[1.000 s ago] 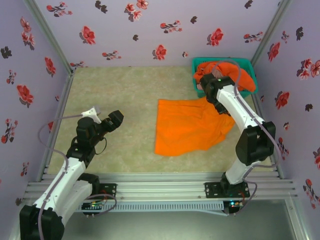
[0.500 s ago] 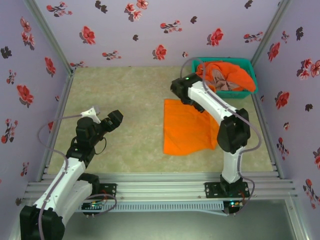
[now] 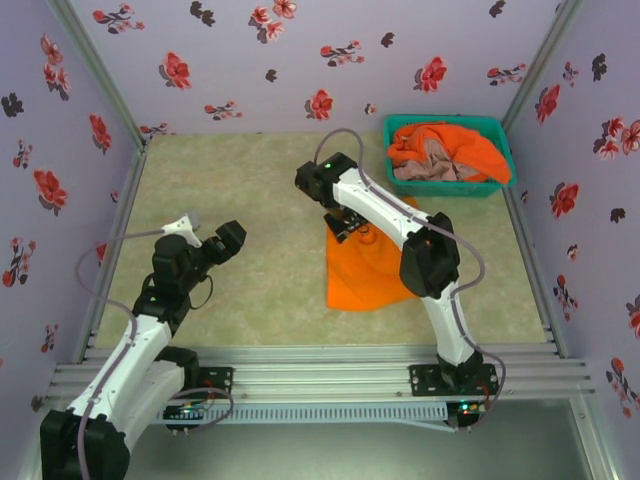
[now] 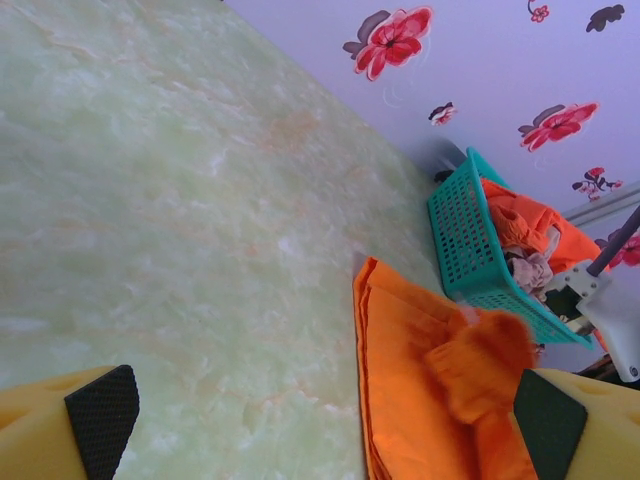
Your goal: Fold and stack the shorts
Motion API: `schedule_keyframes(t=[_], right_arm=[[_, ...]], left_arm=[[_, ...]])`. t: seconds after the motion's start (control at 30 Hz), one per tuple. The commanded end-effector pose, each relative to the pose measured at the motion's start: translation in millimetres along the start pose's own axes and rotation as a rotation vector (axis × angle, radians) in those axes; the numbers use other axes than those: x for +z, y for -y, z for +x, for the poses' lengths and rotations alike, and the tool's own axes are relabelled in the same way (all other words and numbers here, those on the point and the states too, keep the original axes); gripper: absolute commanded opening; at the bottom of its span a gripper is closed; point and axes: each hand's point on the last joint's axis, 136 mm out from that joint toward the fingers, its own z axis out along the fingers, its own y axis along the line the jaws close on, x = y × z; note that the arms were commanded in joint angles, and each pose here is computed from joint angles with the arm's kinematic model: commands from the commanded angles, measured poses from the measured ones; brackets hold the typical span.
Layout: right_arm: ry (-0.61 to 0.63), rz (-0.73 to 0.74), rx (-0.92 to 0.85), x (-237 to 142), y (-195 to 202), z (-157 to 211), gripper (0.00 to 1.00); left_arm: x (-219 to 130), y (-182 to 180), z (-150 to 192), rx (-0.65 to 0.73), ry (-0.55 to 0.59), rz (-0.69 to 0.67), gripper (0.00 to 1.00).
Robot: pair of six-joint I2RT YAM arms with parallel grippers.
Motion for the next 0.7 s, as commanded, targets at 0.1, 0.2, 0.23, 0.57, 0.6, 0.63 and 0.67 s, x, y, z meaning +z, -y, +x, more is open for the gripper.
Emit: schedule_keyframes(t=[0.1,0.2,0.23,0.57,0.6,0.63,0.67], right_arm=[[0.273,-1.09,0.114,-142,-98,-21,0.94],[0.424,-1.13,0.231,-155,-56,-22,0.99],[0.448,-1.097,0.271,-149,-42,-20,0.99],[0.363,-1.064,0.641,-47,10,-22,0.99],[0.342,-1.062,0.664,-37,8,-23,0.99],[0.324,-1.067,0.682,-28,5,-24,0.99],[0.3,-1.073,0.702,-18,1,-24,0.99]], left_arm=[[0,6,-3,-0.008,-0.004,0.028,1.0],[1,13,-4,-0.008,-0.011,0.059,1.0],[2,16,-3,-0.013,-0.016,0.074,0.99],[17,30,3,-0.033,-0.071,0.131,0.99],[17,30,3,-0.033,-0.072,0.131,1.0],[17,30,3,-0.032,-0.073,0.131,0.99],[17,29,4,-0.031,-0.075,0.128,0.99]])
